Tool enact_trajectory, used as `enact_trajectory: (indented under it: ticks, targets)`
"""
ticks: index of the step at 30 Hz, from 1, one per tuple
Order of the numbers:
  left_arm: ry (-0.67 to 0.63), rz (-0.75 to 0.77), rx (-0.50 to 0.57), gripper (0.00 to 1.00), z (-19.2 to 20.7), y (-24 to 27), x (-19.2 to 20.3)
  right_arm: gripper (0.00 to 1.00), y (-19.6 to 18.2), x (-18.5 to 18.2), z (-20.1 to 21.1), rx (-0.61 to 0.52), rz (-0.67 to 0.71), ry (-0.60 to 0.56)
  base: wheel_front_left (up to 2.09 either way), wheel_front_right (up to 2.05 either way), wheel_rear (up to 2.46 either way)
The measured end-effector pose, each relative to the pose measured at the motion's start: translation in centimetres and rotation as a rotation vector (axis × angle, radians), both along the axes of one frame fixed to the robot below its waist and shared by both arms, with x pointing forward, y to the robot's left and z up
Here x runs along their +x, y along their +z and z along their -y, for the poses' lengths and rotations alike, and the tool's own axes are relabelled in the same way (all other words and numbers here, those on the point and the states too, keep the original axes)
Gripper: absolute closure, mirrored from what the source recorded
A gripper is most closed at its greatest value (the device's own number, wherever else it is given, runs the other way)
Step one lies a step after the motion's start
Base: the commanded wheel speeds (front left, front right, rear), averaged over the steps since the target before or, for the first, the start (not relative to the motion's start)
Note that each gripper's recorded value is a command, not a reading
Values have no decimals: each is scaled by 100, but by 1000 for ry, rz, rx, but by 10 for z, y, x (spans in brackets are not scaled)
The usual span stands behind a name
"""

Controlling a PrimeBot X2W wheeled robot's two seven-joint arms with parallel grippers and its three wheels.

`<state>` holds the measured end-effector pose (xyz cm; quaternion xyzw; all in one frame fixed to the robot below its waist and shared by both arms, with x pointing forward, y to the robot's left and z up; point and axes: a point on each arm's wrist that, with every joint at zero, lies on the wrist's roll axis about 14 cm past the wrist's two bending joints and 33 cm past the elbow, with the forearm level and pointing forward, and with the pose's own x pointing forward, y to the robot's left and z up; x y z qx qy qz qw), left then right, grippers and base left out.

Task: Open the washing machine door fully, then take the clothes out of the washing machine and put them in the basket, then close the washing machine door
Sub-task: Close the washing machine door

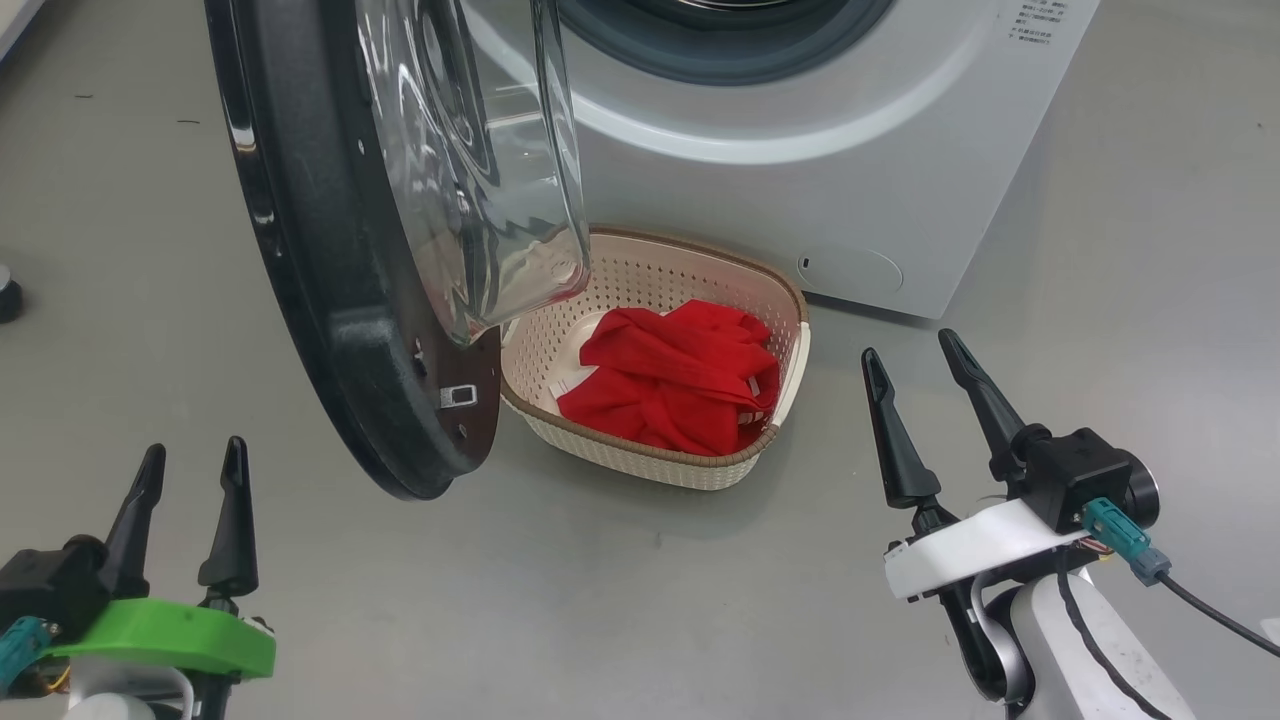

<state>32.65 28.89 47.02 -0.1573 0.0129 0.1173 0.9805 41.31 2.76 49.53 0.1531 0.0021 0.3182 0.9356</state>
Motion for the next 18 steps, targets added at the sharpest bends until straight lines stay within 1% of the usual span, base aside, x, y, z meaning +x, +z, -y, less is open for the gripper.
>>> enact_trajectory:
  ticks: [5, 18]
  targets:
    - [0, 0, 27, 0, -3, 2, 1, 0, 0, 0, 0, 0, 0, 0, 0, 0, 0]
    - [17, 27, 54, 0, -11, 13, 3, 0, 4, -2, -1, 4, 8, 6, 0, 0, 0]
